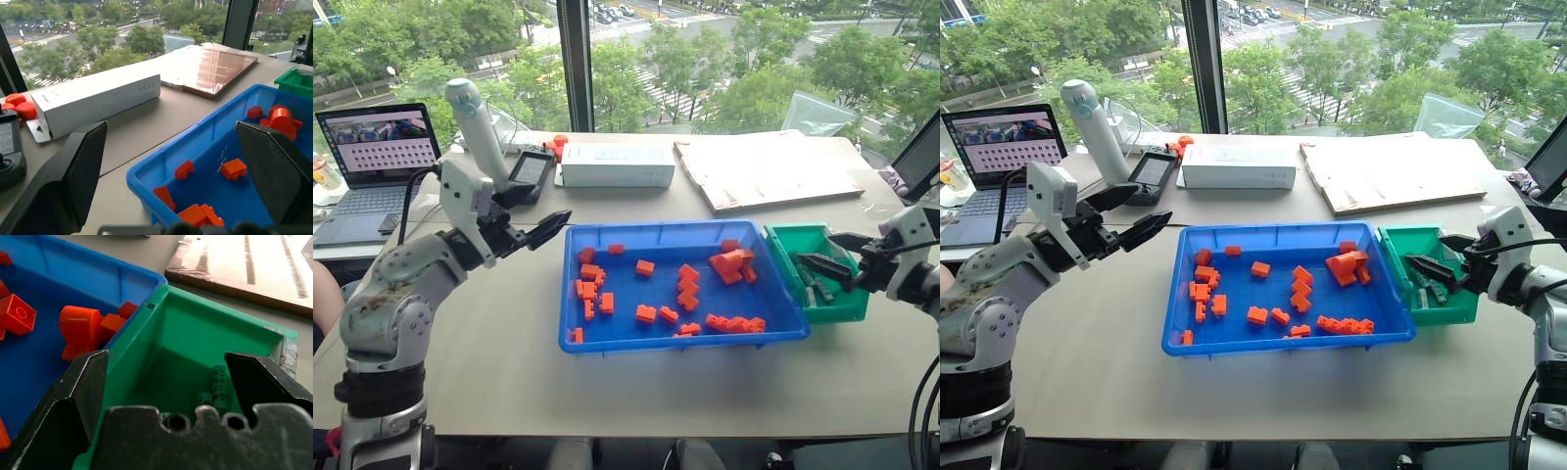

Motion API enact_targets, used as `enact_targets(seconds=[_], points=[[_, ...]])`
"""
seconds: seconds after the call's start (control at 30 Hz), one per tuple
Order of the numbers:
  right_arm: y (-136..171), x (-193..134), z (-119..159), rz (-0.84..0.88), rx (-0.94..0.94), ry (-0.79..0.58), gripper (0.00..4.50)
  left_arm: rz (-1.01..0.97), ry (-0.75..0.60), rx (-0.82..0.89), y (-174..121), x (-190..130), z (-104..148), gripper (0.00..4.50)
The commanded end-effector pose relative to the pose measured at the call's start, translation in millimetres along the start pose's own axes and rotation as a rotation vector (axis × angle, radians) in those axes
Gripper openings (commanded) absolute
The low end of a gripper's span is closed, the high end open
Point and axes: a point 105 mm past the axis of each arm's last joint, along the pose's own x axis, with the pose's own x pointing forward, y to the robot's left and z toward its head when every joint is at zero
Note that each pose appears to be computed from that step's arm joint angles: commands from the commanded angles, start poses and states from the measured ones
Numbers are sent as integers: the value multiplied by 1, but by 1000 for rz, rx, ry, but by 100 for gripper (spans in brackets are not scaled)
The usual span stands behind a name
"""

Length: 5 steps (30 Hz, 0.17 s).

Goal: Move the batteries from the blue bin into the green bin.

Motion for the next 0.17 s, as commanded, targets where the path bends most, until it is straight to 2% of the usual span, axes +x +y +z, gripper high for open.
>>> enact_targets(seconds=[0.03,0.17], points=[[-1,-5,25,-13,-56,-102,441,4,-16,41,-2,-6,6,450],[0,-4,28,-13,-59,-113,441,-26,11,8,-4,-5,0,450]])
